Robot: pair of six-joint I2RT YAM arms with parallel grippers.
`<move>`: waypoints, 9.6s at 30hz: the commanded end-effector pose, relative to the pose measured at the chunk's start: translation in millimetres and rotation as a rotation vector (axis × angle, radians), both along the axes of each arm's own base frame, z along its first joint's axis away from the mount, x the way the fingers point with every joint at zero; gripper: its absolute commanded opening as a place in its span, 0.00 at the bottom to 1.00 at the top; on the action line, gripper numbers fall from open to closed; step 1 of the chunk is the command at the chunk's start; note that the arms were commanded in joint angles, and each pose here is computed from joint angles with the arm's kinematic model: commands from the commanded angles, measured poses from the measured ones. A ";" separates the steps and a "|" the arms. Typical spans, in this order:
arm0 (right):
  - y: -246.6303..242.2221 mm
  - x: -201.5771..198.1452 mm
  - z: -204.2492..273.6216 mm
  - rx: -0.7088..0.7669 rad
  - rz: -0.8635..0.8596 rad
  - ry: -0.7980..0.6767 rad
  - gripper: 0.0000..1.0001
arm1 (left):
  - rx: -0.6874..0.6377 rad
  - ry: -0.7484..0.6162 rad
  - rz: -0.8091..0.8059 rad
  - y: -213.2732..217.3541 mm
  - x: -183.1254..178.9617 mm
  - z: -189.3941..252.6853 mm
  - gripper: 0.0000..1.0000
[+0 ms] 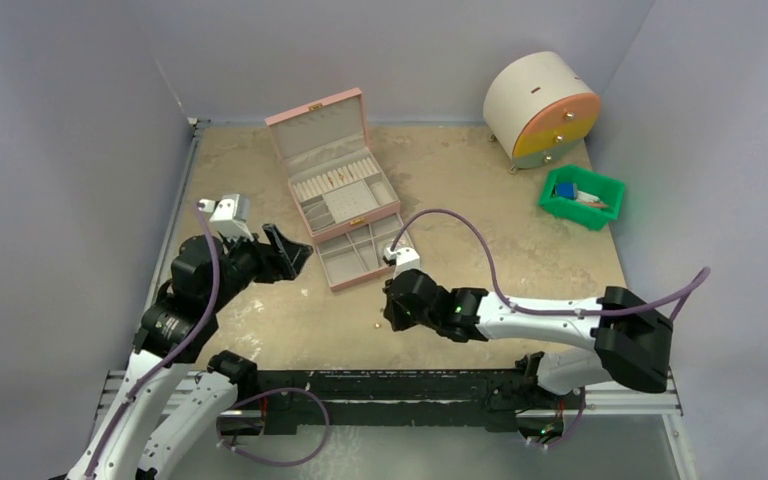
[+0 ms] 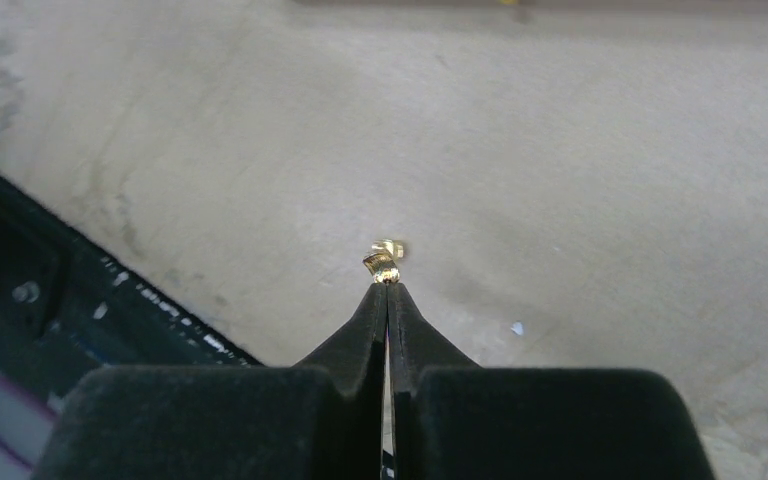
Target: Organize the mixed jewelry
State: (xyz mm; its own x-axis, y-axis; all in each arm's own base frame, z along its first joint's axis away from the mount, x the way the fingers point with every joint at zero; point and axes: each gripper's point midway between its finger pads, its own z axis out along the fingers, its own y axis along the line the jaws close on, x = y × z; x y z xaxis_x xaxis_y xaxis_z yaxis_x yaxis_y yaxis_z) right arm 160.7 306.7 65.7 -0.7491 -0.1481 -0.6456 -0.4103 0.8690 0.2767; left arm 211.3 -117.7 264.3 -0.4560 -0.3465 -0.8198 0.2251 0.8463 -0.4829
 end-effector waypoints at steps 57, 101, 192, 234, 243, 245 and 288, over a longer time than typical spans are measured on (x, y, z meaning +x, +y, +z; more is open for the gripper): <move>45.1 -51.9 231.5 1.156 0.646 0.135 0.00 | -0.454 -0.048 -0.699 -123.4 -67.0 41.4 0.40; 51.3 -29.4 235.7 1.194 0.540 0.149 0.00 | -0.373 -0.046 -0.754 -116.2 -85.4 40.6 0.36; -73.0 27.8 116.0 0.376 0.036 -0.104 0.47 | 0.733 0.506 -0.025 -86.1 200.5 -107.1 0.00; -67.1 29.4 109.8 0.369 0.052 -0.081 0.47 | 0.712 0.578 -0.062 -89.7 224.8 -151.7 0.00; -67.5 29.3 109.3 0.368 0.051 -0.081 0.47 | 0.725 0.598 -0.061 -87.7 223.2 -161.1 0.00; -67.4 29.1 109.4 0.368 0.051 -0.081 0.47 | 0.726 0.602 -0.062 -87.7 223.2 -163.0 0.00; -68.6 29.5 109.2 0.368 0.044 -0.083 0.47 | 0.750 0.583 -0.018 -77.7 223.9 -155.0 0.00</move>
State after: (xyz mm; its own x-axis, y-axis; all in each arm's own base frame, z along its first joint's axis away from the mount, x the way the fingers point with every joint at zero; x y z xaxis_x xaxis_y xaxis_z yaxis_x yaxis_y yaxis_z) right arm 183.4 232.9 151.5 -0.7311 0.0460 -0.6807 -0.4469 0.7216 0.5288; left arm 429.8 -203.7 103.7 -0.8779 0.1905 -0.4393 0.1550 0.9811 0.1157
